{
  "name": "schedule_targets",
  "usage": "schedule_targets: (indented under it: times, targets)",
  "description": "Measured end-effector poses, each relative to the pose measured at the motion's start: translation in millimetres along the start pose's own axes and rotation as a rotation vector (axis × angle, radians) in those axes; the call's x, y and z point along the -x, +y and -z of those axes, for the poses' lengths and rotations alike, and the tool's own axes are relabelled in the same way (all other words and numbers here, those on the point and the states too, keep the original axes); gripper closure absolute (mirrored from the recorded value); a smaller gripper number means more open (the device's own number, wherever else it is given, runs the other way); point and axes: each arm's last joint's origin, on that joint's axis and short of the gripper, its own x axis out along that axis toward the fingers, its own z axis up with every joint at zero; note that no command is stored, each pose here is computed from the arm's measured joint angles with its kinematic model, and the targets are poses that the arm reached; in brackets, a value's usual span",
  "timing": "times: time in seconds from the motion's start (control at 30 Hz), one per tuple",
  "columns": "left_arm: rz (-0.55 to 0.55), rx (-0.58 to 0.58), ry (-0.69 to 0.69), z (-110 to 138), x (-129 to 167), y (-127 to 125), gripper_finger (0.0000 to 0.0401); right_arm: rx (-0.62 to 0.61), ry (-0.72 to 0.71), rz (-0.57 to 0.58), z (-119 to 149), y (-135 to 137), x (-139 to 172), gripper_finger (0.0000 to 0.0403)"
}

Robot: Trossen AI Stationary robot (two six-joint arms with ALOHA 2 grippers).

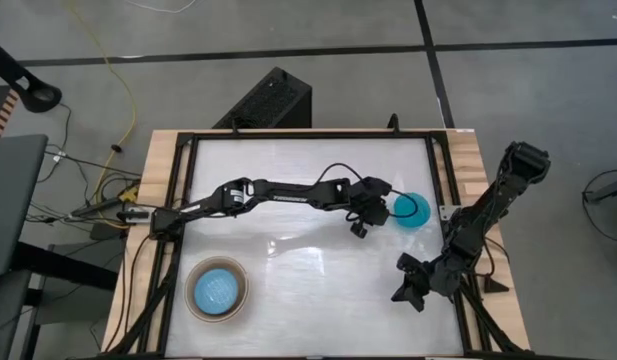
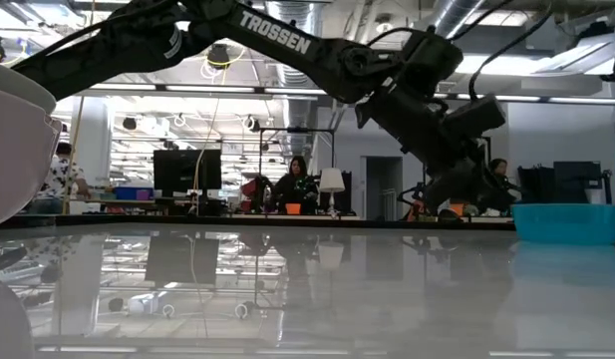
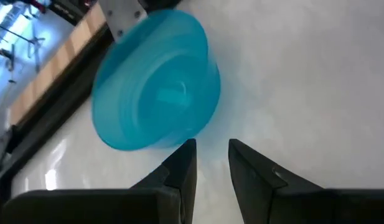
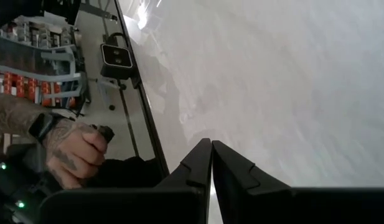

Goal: Nest bowls inside each other
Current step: Stack the blue bowl on top of the blue patterned bowl

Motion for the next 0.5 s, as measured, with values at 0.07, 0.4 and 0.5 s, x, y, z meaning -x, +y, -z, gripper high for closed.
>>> schedule_targets:
  times: [0.07, 0.4, 0.5]
  targets:
    - [-0.028, 0.036, 0.024, -3.6, 0.3, -1.9, 0.0318, -0.027, -0.018, 0.009, -2.2, -0.8, -0.4, 0.0353]
    - [0.019, 0.351, 0.274, -36.4, 62.3, 6.1, 0.0319, 0.005, -0.159, 0.246, -47.5, -19.1, 29.4, 0.0353]
    - [0.063, 0.441, 0.284, -57.3, 108.9, 22.3, 0.0327, 0.040, -0.250, 0.347, -71.5, -19.8, 50.9, 0.0354]
